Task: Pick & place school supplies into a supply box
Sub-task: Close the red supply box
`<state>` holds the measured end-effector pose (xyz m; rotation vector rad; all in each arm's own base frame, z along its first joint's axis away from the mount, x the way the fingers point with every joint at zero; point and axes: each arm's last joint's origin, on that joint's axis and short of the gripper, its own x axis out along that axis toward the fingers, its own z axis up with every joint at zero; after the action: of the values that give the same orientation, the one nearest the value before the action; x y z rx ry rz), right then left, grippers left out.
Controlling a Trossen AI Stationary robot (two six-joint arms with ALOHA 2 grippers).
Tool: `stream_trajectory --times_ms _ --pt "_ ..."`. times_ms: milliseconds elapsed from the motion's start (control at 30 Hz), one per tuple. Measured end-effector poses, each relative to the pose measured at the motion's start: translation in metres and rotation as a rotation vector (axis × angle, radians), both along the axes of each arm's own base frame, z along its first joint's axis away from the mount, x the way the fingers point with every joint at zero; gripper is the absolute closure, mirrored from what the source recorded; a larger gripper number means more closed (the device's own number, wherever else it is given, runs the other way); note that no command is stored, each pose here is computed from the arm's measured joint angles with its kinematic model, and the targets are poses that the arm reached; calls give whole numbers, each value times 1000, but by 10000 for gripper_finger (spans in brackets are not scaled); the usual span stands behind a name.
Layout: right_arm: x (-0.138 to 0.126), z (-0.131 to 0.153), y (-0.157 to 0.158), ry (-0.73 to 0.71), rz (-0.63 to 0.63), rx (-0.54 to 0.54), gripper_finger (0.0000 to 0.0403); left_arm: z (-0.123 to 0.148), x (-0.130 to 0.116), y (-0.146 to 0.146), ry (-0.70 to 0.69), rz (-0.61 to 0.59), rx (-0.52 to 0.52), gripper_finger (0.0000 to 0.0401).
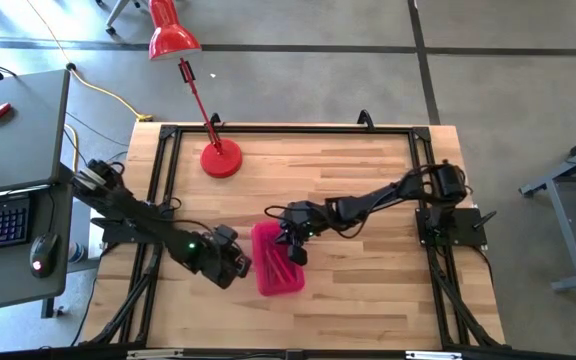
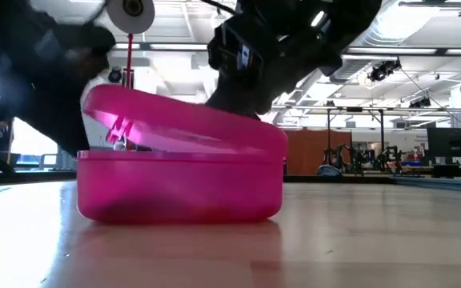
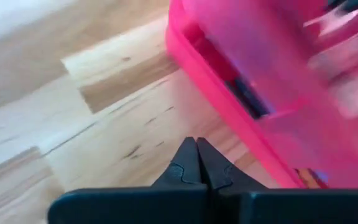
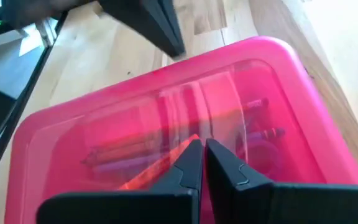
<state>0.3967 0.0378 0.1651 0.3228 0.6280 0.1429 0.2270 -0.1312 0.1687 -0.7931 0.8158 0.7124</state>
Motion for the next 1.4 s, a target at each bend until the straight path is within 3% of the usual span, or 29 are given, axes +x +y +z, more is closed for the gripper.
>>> stream_trajectory --times_ms 200,400,533,733,900,1033,1233,1400 --pt "1 -8 0 23 -7 -3 403 38 -15 4 -86 25 95 364" --pt "3 -18 -2 49 -35 -22 403 56 -2 4 -193 -146 170 385" --pt "3 -19 -5 63 -41 -19 403 50 14 6 -198 -211 171 391" --pt "2 -20 -9 76 -49 -15 403 26 33 12 -111 -235 120 363" --pt "1 -23 -11 110 -65 1 403 10 41 17 -38 -239 83 384" --pt "0 -23 -11 116 -62 -14 403 6 45 19 -22 -237 65 389" --pt "-1 -19 -14 110 -17 12 403 5 46 17 -33 -240 54 364" --pt "-9 5 -9 69 39 1 403 13 49 16 -59 -274 83 387"
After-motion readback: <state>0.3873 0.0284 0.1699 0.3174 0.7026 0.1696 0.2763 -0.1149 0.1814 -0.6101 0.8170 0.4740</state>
